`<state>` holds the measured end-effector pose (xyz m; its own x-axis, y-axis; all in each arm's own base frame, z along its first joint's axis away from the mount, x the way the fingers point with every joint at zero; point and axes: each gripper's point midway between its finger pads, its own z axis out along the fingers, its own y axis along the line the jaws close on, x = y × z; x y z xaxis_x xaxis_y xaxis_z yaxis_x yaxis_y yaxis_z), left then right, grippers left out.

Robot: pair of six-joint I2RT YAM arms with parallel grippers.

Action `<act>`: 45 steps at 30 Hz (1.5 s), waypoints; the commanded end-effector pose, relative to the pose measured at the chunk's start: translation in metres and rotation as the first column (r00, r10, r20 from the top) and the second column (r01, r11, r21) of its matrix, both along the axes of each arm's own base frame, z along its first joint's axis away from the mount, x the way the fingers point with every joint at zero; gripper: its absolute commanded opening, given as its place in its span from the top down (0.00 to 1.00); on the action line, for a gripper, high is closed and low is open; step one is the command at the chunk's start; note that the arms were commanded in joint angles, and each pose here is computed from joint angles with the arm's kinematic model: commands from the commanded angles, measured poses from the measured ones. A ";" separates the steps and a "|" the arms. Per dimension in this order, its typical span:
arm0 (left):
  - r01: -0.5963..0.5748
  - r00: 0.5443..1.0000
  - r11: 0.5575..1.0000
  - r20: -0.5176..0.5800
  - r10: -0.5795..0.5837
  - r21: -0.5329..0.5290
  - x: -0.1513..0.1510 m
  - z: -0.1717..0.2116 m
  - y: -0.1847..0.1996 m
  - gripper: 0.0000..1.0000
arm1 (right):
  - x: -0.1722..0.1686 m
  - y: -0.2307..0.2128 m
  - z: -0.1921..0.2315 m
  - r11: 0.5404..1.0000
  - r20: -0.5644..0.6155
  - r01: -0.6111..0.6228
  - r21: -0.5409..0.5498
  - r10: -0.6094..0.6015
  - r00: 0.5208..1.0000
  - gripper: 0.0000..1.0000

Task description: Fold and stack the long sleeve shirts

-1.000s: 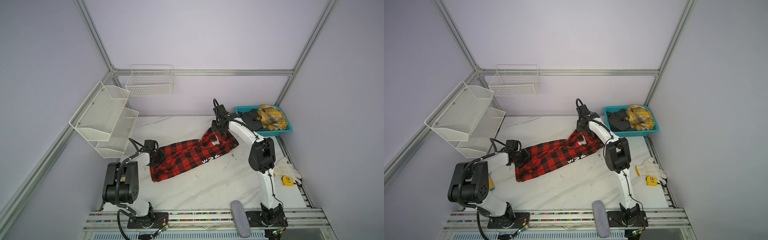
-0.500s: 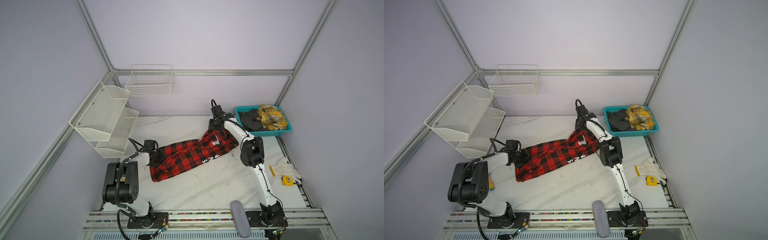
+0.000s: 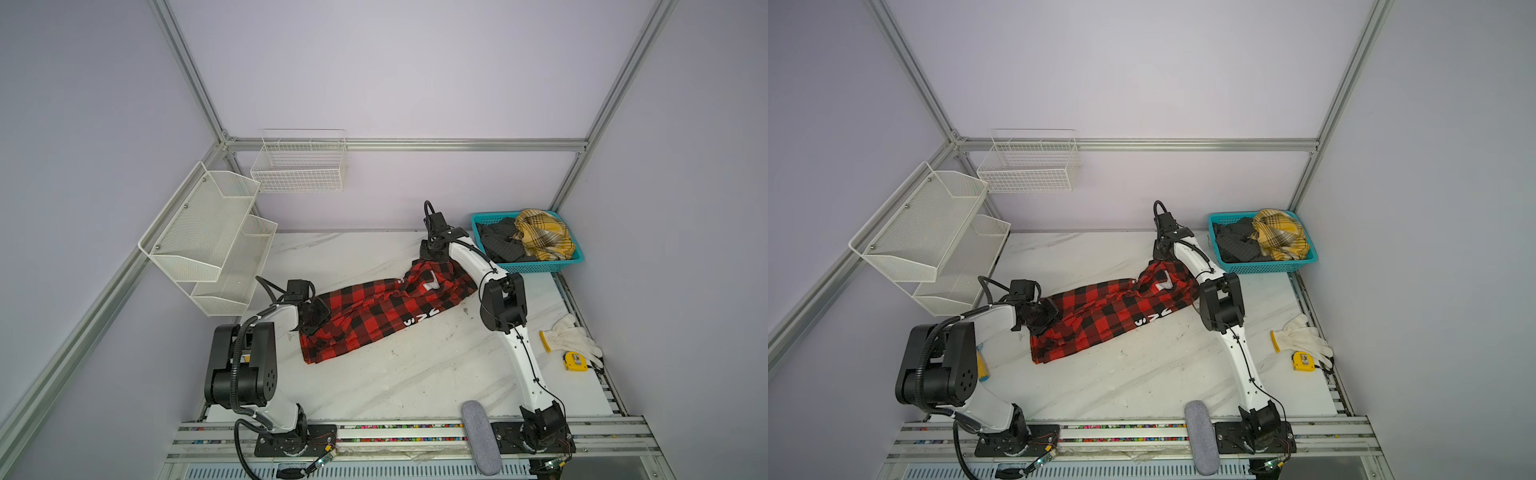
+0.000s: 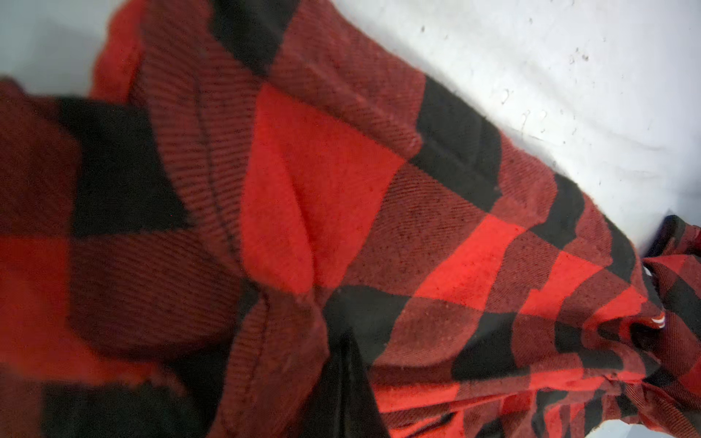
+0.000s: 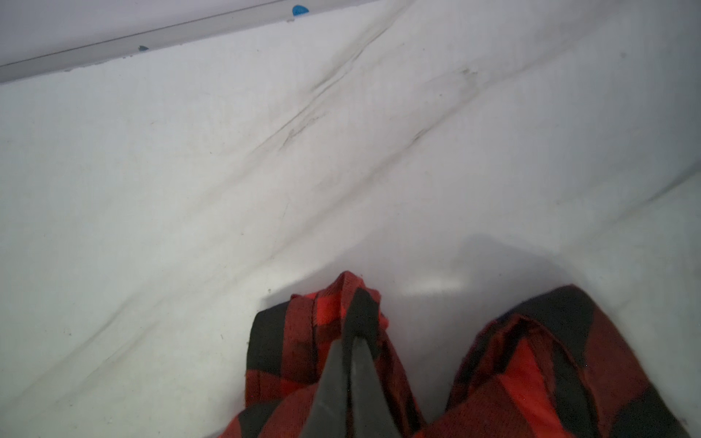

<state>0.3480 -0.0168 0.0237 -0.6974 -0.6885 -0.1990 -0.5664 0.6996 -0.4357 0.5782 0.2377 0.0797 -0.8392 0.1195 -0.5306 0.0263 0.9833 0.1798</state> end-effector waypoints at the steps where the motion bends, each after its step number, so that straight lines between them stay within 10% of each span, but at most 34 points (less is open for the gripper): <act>1: -0.034 0.978 0.994 -0.203 0.054 0.100 -0.050 -0.038 0.024 1.00 | 0.007 -0.006 0.096 1.000 0.191 0.018 0.025 -0.022 0.981 1.00; 18: -0.039 0.979 0.995 -0.197 0.056 0.088 -0.049 -0.037 0.023 1.00 | -0.031 0.014 0.208 0.974 0.432 -0.074 0.212 -0.026 0.902 1.00; 32: -0.034 0.984 0.999 -0.175 0.037 0.023 -0.044 -0.030 0.012 1.00 | -0.138 0.120 0.168 0.933 0.422 -0.349 0.083 0.285 0.861 1.00; 37: -0.055 0.991 0.998 -0.122 0.052 -0.016 -0.041 -0.007 0.006 0.70 | -0.195 0.158 0.131 0.854 0.361 -0.520 -0.009 0.487 0.795 1.00; 42: -0.066 0.996 0.995 -0.072 0.061 -0.070 -0.039 0.015 -0.002 0.58 | -0.231 0.183 0.083 0.804 0.261 -0.587 -0.095 0.589 0.765 0.48; 45: -0.052 0.998 0.992 -0.034 0.048 -0.117 -0.034 0.029 -0.012 0.52 | -0.235 0.185 0.081 0.821 0.263 -0.562 -0.105 0.568 0.780 0.39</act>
